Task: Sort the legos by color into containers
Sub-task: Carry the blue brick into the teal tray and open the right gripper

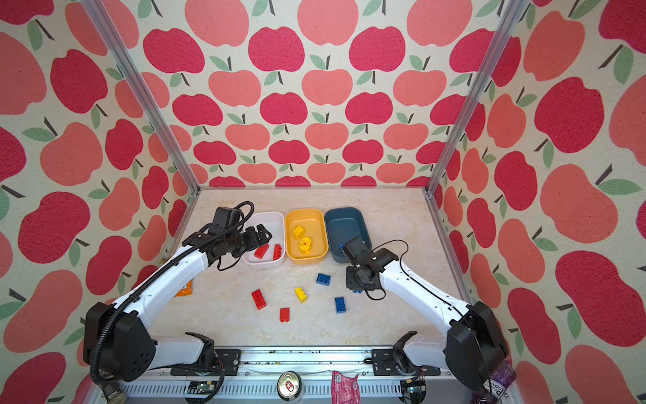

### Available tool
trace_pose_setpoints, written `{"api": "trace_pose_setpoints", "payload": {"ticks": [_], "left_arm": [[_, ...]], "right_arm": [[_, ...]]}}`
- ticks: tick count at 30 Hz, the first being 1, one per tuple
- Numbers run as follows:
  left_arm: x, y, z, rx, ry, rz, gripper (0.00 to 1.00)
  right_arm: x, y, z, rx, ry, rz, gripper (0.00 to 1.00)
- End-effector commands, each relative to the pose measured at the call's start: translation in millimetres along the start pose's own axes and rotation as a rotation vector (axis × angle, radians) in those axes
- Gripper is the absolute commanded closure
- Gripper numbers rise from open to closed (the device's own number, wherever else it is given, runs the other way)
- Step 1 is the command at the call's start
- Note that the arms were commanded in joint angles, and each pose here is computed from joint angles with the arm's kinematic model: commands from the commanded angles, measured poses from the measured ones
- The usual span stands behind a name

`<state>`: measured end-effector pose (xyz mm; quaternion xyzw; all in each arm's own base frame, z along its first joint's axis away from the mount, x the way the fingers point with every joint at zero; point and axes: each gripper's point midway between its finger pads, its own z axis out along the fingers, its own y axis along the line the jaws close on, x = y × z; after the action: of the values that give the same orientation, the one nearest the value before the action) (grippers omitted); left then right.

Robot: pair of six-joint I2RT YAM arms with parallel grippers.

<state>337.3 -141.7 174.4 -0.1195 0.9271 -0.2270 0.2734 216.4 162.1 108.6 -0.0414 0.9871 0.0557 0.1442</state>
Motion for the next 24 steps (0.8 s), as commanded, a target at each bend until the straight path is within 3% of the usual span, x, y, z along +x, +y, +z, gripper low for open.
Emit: {"api": "trace_pose_setpoints", "payload": {"ticks": [1,13,24], "left_arm": [[4,7,-7,-0.007,0.0,-0.017,0.04],[16,28,-20,-0.034,-0.018,-0.064,0.03],[25,46,-33,-0.067,-0.044,-0.114,0.02]], "right_arm": [[-27,-4,-10,0.031,-0.038,-0.051,0.71],[-132,1,5,0.032,-0.104,-0.106,0.71],[-168,-14,66,0.069,-0.017,-0.134,0.73]]}}
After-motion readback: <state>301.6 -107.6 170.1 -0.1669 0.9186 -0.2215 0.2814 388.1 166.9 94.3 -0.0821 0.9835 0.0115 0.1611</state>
